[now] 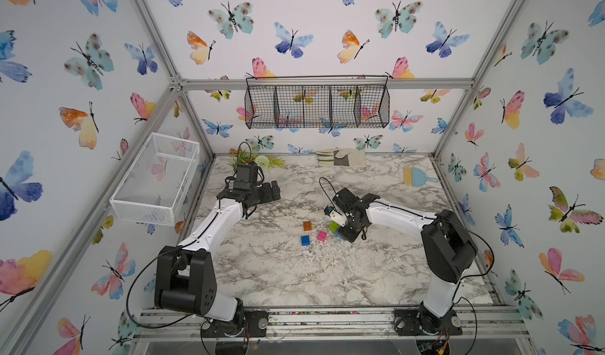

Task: Assemble the letter y with lego
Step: Assemble the lego brick with the lego brick.

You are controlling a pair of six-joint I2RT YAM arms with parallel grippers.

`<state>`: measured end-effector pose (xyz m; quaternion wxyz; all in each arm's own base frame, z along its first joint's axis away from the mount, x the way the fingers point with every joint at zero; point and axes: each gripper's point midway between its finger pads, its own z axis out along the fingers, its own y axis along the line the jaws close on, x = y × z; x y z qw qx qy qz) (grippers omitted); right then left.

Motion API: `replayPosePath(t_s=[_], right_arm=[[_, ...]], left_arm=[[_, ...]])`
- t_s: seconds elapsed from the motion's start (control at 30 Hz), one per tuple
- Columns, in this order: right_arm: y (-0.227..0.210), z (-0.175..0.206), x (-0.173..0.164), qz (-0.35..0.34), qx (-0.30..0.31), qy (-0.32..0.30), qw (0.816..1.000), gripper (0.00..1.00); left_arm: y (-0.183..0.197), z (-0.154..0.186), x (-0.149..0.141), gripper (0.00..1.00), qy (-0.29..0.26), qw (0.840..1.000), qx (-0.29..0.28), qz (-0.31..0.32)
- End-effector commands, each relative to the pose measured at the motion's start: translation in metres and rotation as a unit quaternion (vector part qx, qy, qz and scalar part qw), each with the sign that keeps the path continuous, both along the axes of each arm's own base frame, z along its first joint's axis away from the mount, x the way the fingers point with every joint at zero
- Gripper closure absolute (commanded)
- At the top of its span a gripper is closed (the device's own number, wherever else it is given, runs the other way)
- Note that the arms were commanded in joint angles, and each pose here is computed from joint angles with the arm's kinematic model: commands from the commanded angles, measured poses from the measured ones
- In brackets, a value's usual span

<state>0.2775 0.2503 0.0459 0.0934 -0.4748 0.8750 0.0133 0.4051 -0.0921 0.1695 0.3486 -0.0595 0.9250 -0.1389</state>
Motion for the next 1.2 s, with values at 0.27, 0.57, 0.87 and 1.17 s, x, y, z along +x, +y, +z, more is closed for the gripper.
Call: replayPosePath(t_s=[0.27,0.57,0.87,1.17], right_arm=[[-0.011,-0.023,-0.009,-0.007,-0.032,0.031,0.999,0.94],[-0.014,-0.033,-0.01,-0.013,-0.041,0.039,0.998,0.95],[-0.008,-0.04,-0.014,-0.004,-0.03,0.055,0.998,0.95],[0.001,-0.055,-0.041,0.009,0.003,0.124,0.992,0.96]], left_arm=[[0.0,0.006,0.003,0.02,-0.001,1.0,-0.006,0.0],[0.0,0.006,0.003,0.02,-0.001,1.0,-0.007,0.0],[0.001,0.006,0.003,0.02,-0.001,1.0,-0.007,0.0],[0.001,0.006,0.003,0.02,0.0,1.0,-0.004,0.001]])
